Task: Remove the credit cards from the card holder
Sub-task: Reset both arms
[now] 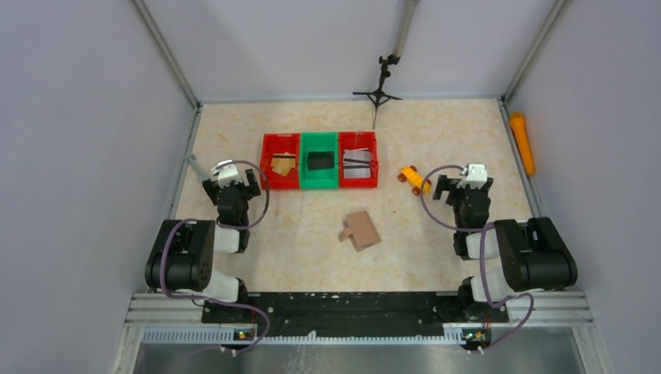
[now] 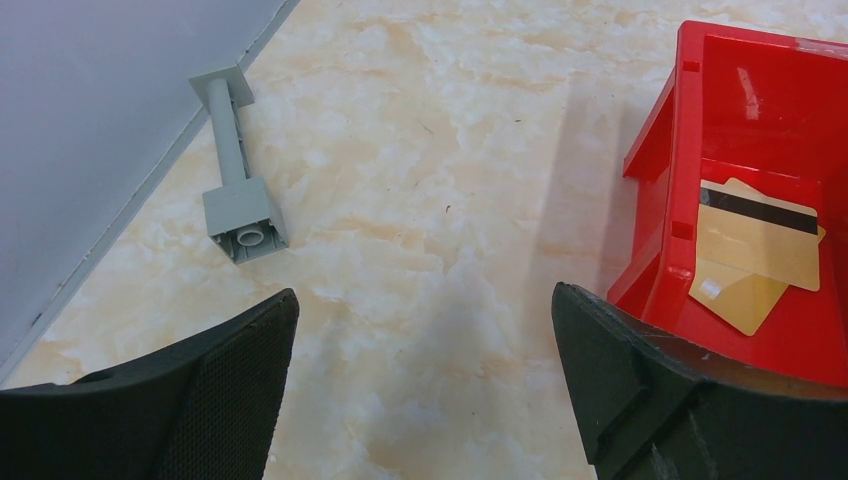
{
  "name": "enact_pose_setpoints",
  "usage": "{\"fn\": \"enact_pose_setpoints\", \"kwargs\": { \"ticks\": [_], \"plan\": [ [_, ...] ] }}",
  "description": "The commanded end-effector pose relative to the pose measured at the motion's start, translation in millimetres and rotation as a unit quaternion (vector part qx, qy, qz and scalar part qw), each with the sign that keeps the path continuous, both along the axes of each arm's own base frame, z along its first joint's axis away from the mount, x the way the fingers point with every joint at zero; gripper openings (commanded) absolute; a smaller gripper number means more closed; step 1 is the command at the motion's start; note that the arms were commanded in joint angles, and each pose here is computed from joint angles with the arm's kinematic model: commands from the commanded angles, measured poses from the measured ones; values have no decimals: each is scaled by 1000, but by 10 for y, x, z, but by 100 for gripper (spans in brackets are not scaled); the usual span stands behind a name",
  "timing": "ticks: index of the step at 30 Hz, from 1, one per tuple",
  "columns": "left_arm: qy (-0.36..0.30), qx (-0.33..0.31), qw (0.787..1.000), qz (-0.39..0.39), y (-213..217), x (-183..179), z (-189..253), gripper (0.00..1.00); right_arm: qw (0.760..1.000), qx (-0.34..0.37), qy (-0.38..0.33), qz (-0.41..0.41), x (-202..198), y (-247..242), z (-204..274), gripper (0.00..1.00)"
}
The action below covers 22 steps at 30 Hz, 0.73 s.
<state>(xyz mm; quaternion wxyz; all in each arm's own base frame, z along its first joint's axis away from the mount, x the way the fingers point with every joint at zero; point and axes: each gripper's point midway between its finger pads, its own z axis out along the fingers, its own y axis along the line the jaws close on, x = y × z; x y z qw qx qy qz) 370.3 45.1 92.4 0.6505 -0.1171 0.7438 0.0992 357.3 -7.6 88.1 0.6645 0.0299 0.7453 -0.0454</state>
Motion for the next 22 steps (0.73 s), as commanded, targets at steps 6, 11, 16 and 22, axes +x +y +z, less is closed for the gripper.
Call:
{"fn": "enact_pose_setpoints", "kwargs": {
  "ticks": [6, 11, 16, 22],
  "plan": [
    [-29, -5, 1000, 8, 30, 84, 174, 99, 999, -2, -31, 12, 79, 34, 166, 99],
    [-29, -5, 1000, 8, 30, 87, 179, 99, 999, -2, -32, 12, 77, 37, 168, 99],
    [-28, -6, 1000, 7, 25, 96, 178, 99, 999, -2, -32, 11, 77, 33, 169, 99],
    [-29, -6, 1000, 8, 31, 85, 179, 99, 999, -2, -32, 12, 77, 37, 168, 99]
  ]
}}
